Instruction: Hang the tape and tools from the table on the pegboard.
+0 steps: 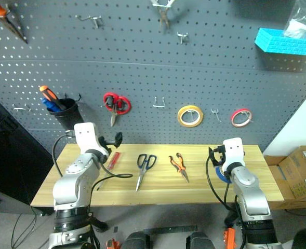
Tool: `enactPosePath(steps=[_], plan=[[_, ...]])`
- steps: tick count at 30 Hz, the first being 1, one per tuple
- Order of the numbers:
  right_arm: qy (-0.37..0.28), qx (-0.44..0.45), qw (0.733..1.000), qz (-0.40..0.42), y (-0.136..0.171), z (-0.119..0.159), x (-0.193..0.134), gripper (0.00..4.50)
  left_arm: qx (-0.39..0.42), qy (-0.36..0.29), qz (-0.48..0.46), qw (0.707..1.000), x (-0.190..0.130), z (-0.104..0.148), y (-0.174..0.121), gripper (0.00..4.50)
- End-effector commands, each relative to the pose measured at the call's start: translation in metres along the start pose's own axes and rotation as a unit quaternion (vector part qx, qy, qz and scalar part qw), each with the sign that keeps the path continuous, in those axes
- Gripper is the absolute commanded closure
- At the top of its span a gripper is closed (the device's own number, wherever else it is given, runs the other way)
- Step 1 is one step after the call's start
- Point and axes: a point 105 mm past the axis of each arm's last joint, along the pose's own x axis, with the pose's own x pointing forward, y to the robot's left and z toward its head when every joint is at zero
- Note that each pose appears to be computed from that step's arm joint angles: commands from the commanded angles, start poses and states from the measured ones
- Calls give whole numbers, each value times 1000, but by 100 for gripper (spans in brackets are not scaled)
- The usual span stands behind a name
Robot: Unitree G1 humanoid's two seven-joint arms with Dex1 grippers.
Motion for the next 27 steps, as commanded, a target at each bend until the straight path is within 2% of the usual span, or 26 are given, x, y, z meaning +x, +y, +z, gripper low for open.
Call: enactPosePath(steps=[1,20,23,25,27], plan=[[-27,-7,1000,-12,-7,14,-1,0,9,-15,-12,1000,2,8,-3,1],[-19,-31,999,-10,-13,12,-7,0,19,-26,-36,999,4,13,-13,1],[-11,-29,1000,2,-9,10,-7,0,28,-32,-76,996,5,18,-28,1],[10,-36,999,37,-2,5,-5,0,42,-28,-154,987,7,21,-60,1],[46,-56,993,89,6,-8,-1,0,36,-13,-258,965,6,22,-106,1]])
